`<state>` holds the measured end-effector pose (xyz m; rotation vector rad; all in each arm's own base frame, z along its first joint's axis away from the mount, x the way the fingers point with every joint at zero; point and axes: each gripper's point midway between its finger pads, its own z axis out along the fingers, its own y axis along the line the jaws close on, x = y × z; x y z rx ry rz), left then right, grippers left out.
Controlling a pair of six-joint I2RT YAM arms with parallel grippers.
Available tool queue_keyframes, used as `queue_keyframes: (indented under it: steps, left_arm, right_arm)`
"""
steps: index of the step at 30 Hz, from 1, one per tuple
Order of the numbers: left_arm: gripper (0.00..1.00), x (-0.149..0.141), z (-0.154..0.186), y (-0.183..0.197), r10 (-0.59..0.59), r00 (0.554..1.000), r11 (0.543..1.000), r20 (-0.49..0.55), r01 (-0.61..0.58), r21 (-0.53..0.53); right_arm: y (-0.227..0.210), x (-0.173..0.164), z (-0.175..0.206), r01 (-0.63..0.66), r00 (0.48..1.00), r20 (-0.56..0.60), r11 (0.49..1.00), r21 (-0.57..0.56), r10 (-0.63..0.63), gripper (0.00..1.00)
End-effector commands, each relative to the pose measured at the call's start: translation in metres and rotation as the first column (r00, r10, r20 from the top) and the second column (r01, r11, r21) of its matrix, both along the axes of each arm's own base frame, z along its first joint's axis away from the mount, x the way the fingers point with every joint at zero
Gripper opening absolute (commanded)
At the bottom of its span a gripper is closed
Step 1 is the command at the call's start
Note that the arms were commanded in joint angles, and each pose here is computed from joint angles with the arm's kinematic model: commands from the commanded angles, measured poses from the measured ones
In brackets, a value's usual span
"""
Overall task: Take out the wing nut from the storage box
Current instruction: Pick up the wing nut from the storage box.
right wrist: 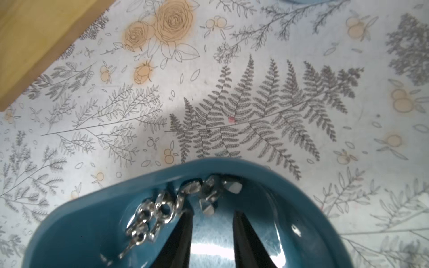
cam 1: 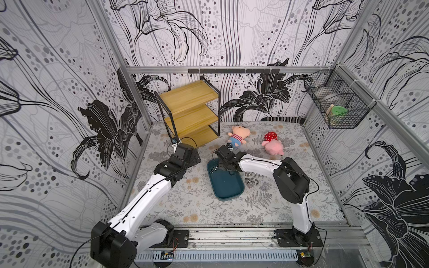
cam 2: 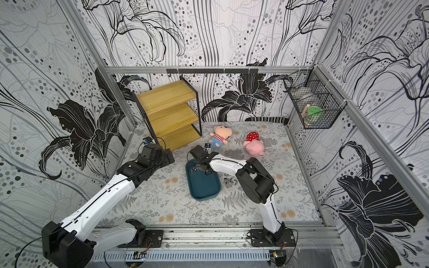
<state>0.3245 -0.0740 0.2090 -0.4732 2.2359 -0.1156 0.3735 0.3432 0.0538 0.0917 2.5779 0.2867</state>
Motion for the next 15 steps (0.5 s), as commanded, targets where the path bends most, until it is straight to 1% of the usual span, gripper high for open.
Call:
queue_keyframes:
  steps: [1,6,12,15]
  left_arm:
    - [0.95,0.0,0.001,0.002,0.013,1.0,1.0,0.02,-0.013,0.004]
    - [0.95,0.0,-0.001,0.003,0.014,1.0,1.0,0.017,-0.014,0.006]
    - [0.95,0.0,-0.001,0.002,0.013,1.0,1.0,0.016,-0.013,0.006]
    - [0.95,0.001,-0.002,0.002,0.013,1.0,1.0,0.014,-0.013,0.009]
  right_arm:
    - [-0.001,0.005,-0.006,0.048,0.999,0.014,0.999,-0.023,-0.047,0.34]
    - [-0.001,0.01,-0.008,0.073,0.997,0.021,0.997,-0.031,-0.073,0.34]
    - [0.005,0.015,-0.012,0.071,0.997,0.019,0.997,-0.039,-0.07,0.34]
    - [0.007,0.015,-0.016,0.066,0.998,0.011,0.997,-0.041,-0.066,0.33]
